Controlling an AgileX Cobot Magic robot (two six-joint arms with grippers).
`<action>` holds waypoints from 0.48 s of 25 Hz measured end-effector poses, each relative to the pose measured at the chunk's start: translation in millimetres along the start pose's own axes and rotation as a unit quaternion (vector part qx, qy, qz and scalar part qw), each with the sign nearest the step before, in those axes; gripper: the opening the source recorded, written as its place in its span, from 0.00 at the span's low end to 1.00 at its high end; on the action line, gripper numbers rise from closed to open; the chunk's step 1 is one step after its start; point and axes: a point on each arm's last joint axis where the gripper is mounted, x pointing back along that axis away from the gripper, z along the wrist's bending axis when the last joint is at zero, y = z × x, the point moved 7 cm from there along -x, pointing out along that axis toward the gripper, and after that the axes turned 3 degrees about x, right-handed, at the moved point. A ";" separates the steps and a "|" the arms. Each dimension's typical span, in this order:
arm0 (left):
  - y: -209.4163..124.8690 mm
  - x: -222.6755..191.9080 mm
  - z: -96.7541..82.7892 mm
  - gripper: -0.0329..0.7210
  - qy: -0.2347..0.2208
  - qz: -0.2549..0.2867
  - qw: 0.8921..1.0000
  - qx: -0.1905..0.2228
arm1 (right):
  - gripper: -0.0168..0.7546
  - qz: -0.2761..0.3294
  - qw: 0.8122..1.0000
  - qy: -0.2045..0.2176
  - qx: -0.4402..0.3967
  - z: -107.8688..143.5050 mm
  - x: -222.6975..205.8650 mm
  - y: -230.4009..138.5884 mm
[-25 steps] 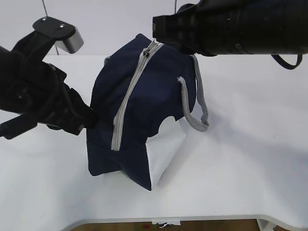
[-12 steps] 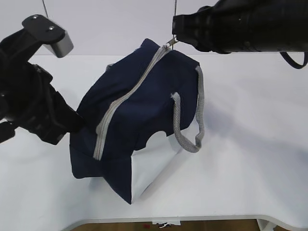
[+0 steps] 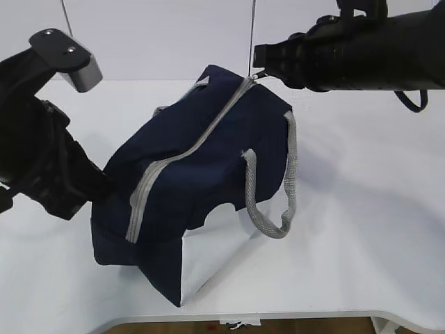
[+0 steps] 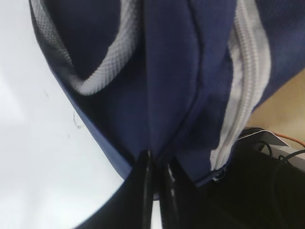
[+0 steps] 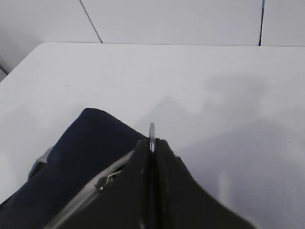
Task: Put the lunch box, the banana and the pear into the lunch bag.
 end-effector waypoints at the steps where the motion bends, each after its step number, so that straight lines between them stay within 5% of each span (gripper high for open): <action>1: -0.3 0.0 -0.1 0.04 0.000 0.001 1.000 0.000 | 0.01 0.000 1.000 -0.004 -0.001 -2.8 -2.9 -1.3; 12: -2.4 0.5 2.6 0.04 0.008 0.007 1.000 -0.011 | 0.01 -0.004 0.999 -0.040 -0.023 -33.1 -13.4 -3.4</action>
